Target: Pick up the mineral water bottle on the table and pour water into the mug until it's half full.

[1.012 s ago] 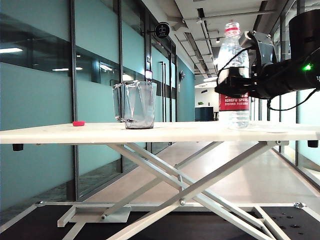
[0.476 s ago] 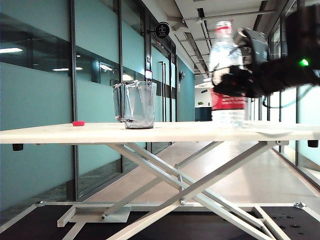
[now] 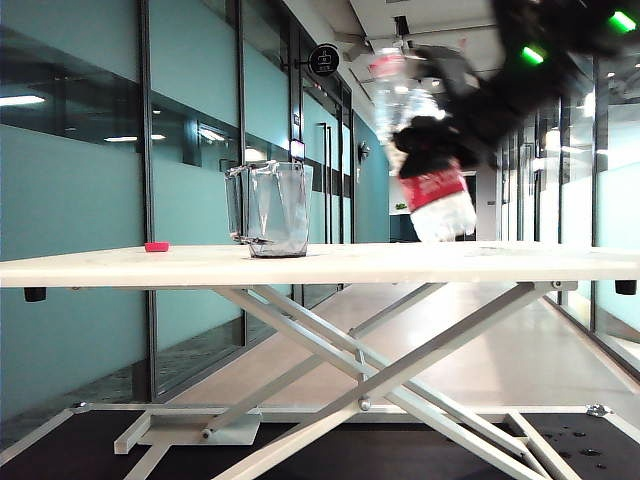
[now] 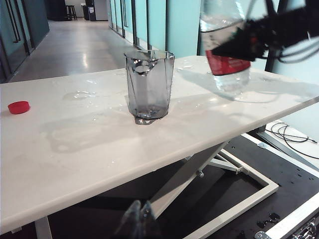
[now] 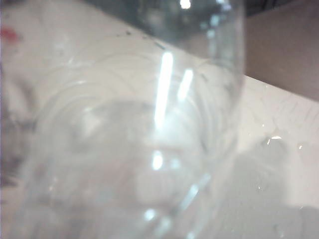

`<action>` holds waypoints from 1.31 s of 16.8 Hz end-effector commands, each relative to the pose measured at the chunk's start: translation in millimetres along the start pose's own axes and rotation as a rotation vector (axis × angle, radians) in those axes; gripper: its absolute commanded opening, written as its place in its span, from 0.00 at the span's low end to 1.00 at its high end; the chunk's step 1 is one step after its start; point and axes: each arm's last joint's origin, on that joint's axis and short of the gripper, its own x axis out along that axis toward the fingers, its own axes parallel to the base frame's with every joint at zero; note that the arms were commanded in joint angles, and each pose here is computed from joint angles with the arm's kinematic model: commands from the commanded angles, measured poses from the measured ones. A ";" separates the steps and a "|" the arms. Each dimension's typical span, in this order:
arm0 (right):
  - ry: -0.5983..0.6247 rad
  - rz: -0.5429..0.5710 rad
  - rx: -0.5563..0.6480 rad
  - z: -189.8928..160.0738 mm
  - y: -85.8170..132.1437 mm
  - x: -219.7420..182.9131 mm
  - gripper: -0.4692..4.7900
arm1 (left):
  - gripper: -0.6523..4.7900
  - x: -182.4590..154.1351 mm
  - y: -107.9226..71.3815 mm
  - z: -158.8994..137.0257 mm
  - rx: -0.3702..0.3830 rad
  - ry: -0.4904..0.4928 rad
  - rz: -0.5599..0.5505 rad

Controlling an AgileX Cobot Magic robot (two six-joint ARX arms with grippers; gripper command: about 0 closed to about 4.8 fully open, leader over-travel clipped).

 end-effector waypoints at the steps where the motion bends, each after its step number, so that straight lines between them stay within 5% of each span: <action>1: -0.005 -0.088 -0.215 38.0 10.8 -3.1 0.37 | 0.11 -0.1 0.2 1.1 0.006 -0.005 0.004; 7: 0.115 -0.205 -0.518 49.3 25.5 -3.4 0.37 | 0.11 -0.1 0.2 1.0 0.005 -0.004 0.004; 22: 0.225 -0.239 -0.800 36.6 26.4 8.8 0.37 | 0.11 0.0 0.1 -0.3 0.012 0.007 0.004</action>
